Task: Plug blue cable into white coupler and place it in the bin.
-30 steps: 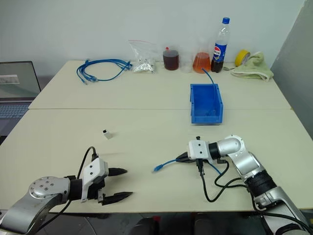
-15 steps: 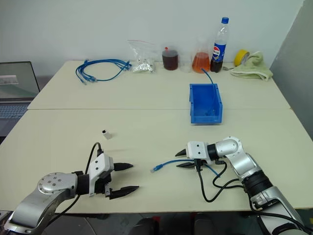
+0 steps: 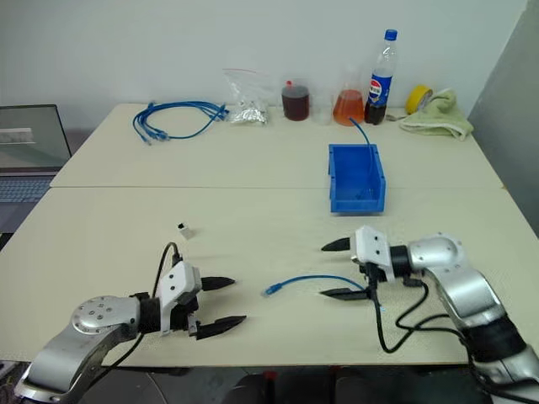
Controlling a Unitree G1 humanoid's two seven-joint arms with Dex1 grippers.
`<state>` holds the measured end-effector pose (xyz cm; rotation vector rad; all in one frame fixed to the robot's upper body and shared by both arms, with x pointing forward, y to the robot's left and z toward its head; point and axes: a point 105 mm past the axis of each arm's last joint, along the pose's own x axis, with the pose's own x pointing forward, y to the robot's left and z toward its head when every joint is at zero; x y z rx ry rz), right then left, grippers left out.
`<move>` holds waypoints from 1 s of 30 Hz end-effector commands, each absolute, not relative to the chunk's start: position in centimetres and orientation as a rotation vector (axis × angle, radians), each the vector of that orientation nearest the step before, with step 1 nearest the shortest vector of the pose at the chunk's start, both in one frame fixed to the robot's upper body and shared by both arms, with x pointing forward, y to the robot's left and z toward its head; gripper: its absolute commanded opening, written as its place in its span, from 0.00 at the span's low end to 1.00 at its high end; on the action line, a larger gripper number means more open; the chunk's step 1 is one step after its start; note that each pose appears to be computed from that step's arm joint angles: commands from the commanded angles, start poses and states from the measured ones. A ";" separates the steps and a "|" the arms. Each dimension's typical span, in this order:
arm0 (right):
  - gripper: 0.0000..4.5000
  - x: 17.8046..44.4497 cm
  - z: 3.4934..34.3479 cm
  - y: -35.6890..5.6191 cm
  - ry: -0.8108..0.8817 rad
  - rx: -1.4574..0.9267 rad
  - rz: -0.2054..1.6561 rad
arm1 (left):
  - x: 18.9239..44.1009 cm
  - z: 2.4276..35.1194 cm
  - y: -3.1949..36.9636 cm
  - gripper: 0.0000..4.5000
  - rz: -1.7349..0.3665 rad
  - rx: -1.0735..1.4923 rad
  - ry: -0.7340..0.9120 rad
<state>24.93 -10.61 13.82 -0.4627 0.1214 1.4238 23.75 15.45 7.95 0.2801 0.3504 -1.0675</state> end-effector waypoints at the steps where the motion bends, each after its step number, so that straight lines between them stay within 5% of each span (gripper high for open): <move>1: 0.99 22.5 14.0 -10.6 0.141 -0.379 1.332 | 24.0 8.3 14.2 1.00 -1.070 0.309 0.344; 9: 0.99 20.2 11.7 -10.5 0.197 -0.328 1.186 | 25.3 6.9 11.7 1.00 -1.109 0.380 0.372; 28: 0.99 20.2 13.0 -10.5 0.156 -0.341 1.152 | 24.7 4.0 13.9 1.00 -1.005 0.386 0.574; 30: 1.00 20.4 13.2 -10.4 0.150 -0.345 1.152 | 24.6 3.8 13.7 0.90 -1.009 0.396 0.578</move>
